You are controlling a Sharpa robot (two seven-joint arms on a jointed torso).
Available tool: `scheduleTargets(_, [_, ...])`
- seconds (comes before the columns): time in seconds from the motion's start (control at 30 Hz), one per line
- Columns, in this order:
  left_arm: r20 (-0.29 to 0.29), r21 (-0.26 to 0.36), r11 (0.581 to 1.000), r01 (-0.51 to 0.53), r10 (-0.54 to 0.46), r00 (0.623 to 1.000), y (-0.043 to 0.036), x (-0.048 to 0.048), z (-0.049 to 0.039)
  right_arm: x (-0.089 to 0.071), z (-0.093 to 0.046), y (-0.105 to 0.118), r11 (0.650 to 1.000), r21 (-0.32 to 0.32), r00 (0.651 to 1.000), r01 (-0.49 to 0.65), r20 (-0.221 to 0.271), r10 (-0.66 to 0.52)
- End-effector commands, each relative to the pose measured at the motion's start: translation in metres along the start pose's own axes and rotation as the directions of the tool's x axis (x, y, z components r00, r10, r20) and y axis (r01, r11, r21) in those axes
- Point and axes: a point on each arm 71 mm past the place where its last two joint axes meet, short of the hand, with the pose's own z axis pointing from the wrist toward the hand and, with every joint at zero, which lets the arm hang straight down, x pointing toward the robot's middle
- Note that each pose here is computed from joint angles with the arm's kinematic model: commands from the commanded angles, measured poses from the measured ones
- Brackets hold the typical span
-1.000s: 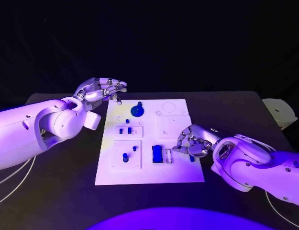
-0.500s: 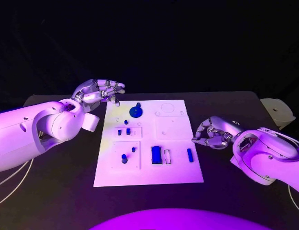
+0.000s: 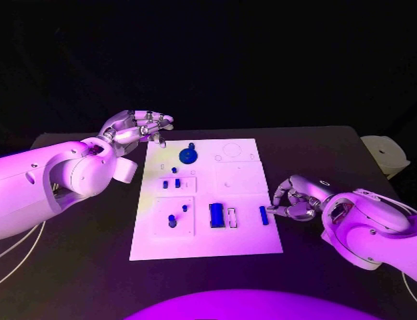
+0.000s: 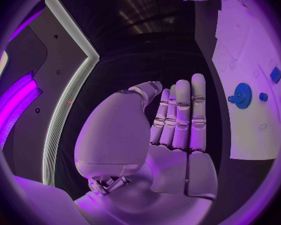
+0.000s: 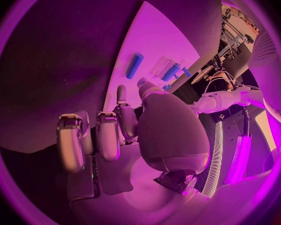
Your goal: Assemble the parts on the task board
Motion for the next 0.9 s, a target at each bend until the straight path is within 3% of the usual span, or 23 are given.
scheduleTargets(0.03, [-0.005, 0.013, 1.0, 0.007, -0.007, 1.0, -0.0014, 0.001, -0.0002, 0.006, 0.001, 0.004, 1.0, 0.001, 1.0, 0.029, -0.012, -0.029])
scheduleTargets(0.43, [-0.009, 0.014, 1.0, 0.008, -0.008, 1.0, -0.0014, 0.0025, 0.0003, 0.018, 0.007, 0.014, 0.999, -0.022, 0.999, 0.033, -0.024, -0.034])
scheduleTargets(0.9, [-0.009, 0.012, 1.0, 0.008, -0.008, 1.0, -0.0013, 0.0019, -0.0002, 0.026, 0.014, 0.011, 0.995, -0.023, 0.994, 0.096, -0.043, -0.097])
